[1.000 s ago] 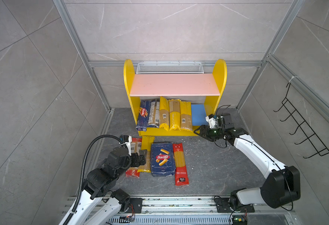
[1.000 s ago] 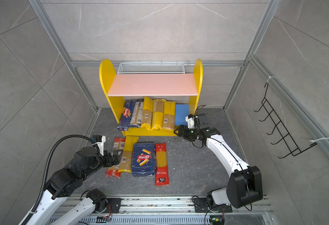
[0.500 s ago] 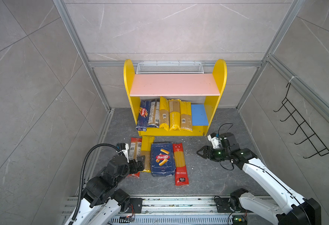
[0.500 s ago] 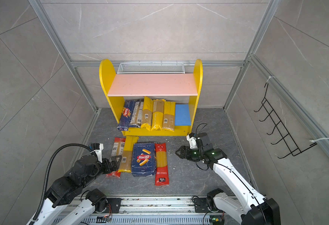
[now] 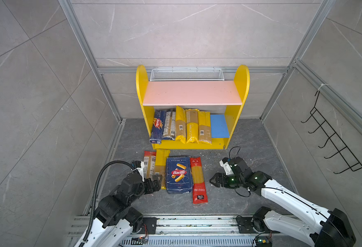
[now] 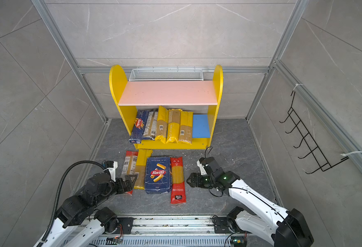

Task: Place and organize the pasta boxes and bags onto the shelf
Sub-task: 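Lower the right gripper onto the red spaghetti bag beside the Rigatoni box, then close the right gripper on the red spaghetti bag's end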

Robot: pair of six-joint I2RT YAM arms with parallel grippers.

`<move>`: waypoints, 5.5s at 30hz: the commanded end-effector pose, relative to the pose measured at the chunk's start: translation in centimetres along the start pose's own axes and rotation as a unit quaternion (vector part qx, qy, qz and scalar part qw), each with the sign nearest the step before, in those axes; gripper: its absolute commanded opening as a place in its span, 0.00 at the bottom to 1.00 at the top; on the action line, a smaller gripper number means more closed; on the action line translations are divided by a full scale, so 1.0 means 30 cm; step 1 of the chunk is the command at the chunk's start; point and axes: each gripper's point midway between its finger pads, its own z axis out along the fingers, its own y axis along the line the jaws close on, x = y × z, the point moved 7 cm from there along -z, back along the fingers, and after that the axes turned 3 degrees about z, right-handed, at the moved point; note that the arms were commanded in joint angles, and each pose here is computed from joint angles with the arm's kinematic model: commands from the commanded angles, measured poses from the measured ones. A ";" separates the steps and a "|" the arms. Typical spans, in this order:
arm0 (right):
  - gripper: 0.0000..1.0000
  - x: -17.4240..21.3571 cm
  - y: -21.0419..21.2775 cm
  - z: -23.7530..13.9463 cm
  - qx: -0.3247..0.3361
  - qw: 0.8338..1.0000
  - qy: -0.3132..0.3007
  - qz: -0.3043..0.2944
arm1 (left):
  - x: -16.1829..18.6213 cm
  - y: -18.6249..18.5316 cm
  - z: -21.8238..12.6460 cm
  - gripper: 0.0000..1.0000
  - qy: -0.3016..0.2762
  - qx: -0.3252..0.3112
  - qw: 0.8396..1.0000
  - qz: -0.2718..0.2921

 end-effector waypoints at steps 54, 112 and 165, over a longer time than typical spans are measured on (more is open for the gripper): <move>0.85 0.149 0.031 0.334 0.320 0.943 0.011 -0.095 | 0.003 -0.041 0.228 1.00 0.007 0.026 1.000 -0.001; 0.99 0.083 0.091 0.440 0.219 0.960 -0.074 -0.157 | -0.023 -0.071 0.213 1.00 0.020 0.036 0.999 -0.009; 0.48 0.195 -0.104 0.474 0.250 0.965 0.001 -0.076 | -0.001 -0.046 0.213 1.00 0.023 0.020 1.000 -0.001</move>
